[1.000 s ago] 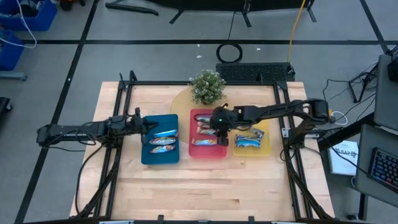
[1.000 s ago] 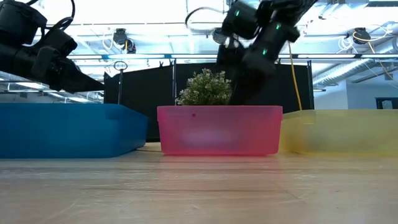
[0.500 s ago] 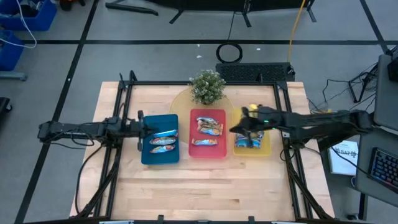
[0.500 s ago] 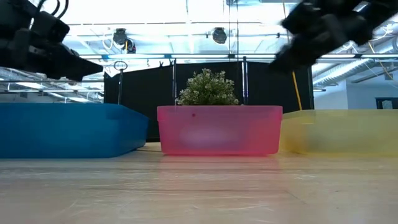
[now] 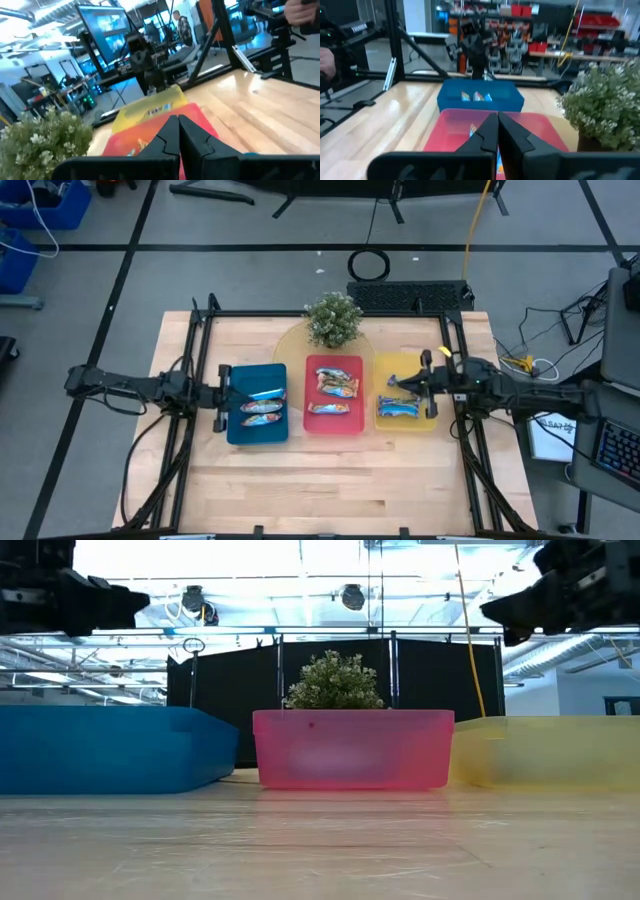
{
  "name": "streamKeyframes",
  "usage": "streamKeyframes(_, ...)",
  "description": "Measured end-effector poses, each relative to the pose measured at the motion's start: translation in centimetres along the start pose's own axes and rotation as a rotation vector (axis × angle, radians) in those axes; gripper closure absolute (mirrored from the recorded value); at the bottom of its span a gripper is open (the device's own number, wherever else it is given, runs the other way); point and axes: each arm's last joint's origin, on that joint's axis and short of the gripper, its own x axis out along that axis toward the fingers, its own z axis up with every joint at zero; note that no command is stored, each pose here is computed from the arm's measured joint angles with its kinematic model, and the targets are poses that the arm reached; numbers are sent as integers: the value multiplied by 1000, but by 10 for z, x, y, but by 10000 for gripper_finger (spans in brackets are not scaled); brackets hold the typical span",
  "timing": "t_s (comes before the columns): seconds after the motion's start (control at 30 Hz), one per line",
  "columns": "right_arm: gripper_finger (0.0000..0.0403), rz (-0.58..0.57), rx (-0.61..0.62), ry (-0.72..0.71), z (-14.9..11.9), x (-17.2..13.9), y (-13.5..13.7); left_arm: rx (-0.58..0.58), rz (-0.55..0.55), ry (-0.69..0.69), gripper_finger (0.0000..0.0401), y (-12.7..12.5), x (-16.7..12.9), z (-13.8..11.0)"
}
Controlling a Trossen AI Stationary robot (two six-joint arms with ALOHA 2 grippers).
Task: Pick and place Granola Bars by type
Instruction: Return to Home Position
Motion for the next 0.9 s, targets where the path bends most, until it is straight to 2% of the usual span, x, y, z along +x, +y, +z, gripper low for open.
streamKeyframes(0.2, 402, -7, -28, -47, -18, -9, 2, 7, 54, 30, 398, 3, 0, -7)
streamKeyframes(0.3, 402, -33, -36, -51, -29, -11, 2, -47, 80, 34, 398, 6, -1, -8)
streamKeyframes(0.53, 403, -74, -49, -132, -26, -16, 1, -94, 98, -22, 399, 10, -1, -3)
streamKeyframes(0.73, 403, -78, -44, -188, -22, -21, 2, -59, 69, 25, 399, 4, -2, -7)
streamKeyframes(0.9, 403, -82, -80, -189, -22, -22, 2, -8, -56, 55, 399, -2, -2, -12)
